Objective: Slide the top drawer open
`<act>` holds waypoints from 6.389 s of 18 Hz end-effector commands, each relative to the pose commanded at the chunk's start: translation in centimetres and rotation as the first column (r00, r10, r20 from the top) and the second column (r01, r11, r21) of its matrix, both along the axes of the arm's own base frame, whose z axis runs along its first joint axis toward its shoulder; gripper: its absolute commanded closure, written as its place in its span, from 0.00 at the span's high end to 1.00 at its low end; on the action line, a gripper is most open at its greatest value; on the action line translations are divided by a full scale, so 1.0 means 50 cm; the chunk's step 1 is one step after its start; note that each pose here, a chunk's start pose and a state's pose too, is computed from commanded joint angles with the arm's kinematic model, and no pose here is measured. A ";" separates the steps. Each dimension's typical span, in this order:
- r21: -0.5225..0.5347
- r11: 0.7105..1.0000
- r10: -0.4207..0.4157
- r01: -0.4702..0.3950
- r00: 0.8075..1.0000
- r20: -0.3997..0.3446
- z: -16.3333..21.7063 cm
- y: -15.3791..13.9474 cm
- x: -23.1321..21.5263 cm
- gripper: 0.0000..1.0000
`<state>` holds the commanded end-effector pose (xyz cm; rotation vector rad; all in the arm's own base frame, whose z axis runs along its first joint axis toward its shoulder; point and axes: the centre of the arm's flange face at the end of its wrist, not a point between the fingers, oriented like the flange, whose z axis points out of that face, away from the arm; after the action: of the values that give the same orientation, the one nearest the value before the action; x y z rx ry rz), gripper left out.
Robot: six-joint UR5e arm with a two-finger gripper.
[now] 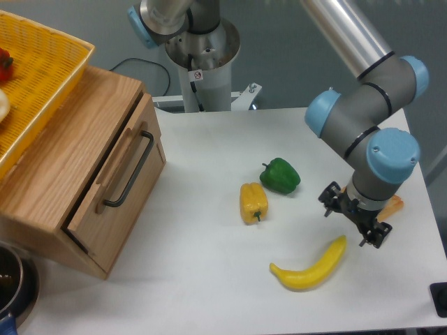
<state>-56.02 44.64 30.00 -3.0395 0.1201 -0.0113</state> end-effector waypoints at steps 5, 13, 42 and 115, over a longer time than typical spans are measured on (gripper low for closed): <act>-0.025 0.994 0.105 -0.106 0.993 -0.050 0.048 0.037 0.074 1.00; 0.081 0.931 0.362 -0.356 0.929 -0.080 0.264 0.019 0.177 1.00; -0.093 0.903 0.428 -0.420 0.899 0.091 0.249 0.191 0.510 1.00; -0.108 0.949 0.307 -0.295 0.945 0.110 0.234 0.188 0.544 1.00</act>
<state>-28.82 54.06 41.72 -3.1004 -0.3657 -0.1896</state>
